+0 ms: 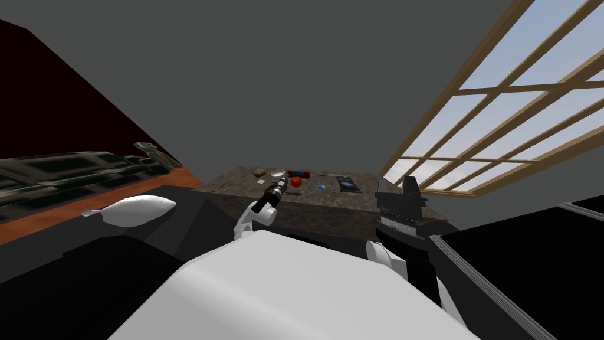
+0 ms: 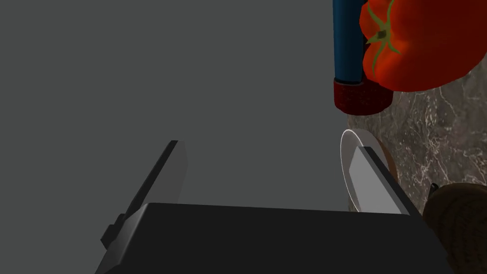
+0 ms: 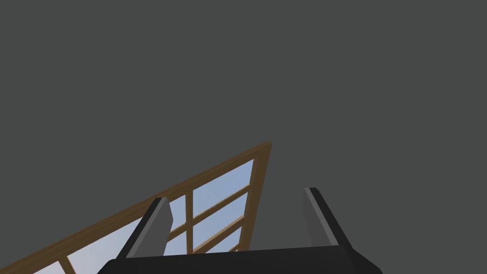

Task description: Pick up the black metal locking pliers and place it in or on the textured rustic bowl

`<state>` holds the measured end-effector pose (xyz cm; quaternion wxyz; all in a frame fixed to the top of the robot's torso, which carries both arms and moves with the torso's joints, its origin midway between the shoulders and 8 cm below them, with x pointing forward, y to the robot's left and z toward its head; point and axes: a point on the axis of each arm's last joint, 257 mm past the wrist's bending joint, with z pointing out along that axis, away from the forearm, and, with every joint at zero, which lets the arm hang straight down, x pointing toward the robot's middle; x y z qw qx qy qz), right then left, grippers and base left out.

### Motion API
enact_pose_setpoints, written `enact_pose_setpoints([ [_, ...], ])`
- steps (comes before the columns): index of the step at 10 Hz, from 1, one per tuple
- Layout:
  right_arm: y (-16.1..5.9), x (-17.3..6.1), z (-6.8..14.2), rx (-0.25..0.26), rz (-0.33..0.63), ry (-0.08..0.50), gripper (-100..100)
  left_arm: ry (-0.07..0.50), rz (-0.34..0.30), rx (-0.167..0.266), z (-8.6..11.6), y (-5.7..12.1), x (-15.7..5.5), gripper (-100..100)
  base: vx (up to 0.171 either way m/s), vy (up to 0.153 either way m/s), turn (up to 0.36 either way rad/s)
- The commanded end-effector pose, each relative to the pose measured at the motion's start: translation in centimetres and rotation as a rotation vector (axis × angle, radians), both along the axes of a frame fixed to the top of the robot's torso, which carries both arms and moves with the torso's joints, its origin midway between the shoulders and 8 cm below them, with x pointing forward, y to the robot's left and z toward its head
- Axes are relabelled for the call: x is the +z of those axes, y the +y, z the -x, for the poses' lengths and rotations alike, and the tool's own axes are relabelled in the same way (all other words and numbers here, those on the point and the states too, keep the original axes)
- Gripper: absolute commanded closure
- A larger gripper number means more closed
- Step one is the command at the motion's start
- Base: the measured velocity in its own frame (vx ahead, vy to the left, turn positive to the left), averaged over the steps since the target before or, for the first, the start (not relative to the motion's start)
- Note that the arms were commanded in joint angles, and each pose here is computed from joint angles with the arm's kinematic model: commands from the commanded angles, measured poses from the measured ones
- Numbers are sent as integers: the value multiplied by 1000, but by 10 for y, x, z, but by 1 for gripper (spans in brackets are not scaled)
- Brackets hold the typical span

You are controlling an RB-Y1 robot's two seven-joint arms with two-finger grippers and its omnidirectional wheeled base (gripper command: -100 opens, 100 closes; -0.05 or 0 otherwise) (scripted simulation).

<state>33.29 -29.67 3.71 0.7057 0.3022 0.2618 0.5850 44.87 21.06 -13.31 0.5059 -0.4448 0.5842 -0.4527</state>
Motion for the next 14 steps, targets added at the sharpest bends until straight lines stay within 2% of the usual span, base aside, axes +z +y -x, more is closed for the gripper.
enact_pose_setpoints([
  [1, 0, 0, 0, 0, 0, 0, 0, 45, 3, 2, -1, -1, -10, -100, 6, -57, 8],
  [2, 0, 0, 0, 0, 0, 0, 0, 55, 2, 3, 0, 0, -13, -100, 4, -25, 3],
  [6, 0, 0, 0, 0, 0, 0, 0, 155, 16, 1, -4, -6, -34, -100, 8, -44, 17],
  [7, 0, 0, 0, 0, 0, 0, 0, 160, 16, 2, -4, -6, -35, -100, 1, -17, 3],
  [13, 0, 0, 0, 0, 0, 0, 0, 308, 40, 6, -7, -13, -66, -100, 12, -31, 29],
  [14, 0, 0, 0, 0, 0, 0, 0, 314, 39, 7, -7, -13, -68, -100, 8, -9, 2],
])
